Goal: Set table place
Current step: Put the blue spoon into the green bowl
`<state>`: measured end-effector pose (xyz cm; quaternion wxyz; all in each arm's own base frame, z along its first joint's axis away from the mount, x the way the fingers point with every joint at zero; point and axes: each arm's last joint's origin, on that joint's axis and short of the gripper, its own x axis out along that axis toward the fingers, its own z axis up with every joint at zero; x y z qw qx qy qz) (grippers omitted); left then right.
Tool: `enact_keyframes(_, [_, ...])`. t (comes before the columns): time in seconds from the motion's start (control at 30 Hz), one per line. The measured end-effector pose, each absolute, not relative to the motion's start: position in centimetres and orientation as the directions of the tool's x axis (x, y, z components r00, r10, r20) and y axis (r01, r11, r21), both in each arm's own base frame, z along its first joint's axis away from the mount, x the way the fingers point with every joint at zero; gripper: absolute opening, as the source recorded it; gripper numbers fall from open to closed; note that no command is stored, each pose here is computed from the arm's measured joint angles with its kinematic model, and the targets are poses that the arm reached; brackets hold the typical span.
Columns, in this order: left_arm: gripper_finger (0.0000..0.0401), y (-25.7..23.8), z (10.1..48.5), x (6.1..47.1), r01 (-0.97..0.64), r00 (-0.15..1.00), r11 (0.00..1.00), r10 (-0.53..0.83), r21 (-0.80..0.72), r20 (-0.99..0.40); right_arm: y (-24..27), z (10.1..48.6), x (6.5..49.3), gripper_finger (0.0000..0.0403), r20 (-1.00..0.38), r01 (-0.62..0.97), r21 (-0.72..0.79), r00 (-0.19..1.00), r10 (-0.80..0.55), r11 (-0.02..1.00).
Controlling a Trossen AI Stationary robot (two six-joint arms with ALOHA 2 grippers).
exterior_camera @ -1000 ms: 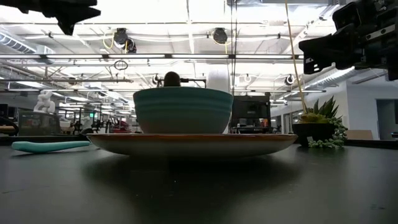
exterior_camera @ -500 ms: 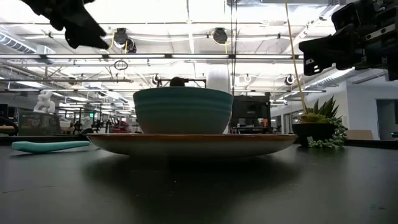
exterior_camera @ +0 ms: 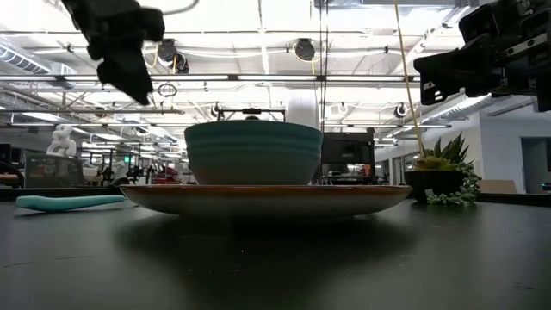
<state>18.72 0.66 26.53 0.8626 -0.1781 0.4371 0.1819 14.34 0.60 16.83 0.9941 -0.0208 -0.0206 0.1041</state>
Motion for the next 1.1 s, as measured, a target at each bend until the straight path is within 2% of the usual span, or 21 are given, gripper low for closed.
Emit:
enact_keyframes(0.2, [0.0244,1.7,23.8,20.5,-0.513,0.386,0.855,0.154,-0.073,-0.91,0.6,16.8,14.3,0.0,0.035,-0.207,-0.045,0.977,0.208,0.977])
enact_keyframes(0.4, [0.0244,1.7,21.7,21.9,-0.464,0.299,0.884,0.1,-0.053,-0.949,0.6,16.5,14.4,0.0,0.007,-0.208,-0.039,0.978,0.208,0.977])
enact_keyframes(0.57, [0.0244,1.0,21.3,22.1,-0.161,0.283,0.987,0.041,-0.005,-0.958,0.6,16.4,14.4,0.0,-0.006,-0.208,-0.036,0.978,0.208,0.977])
enact_keyframes(0.7, [0.0244,0.5,21.7,22.0,0.119,0.308,0.991,0.027,0.067,-0.951,0.6,16.4,14.4,0.0,-0.006,-0.208,-0.036,0.978,0.208,0.977])
enact_keyframes(0.83, [0.0244,0.2,22.1,22.1,0.327,0.35,0.933,0.032,0.154,-0.936,0.6,16.4,14.4,0.0,-0.008,-0.208,-0.035,0.978,0.208,0.977])
enact_keyframes(1.1, [0.0243,0.1,22.3,22.6,0.593,0.4,0.746,0.054,0.304,-0.915,0.6,16.2,14.4,0.0,-0.023,-0.209,-0.031,0.978,0.208,0.977])
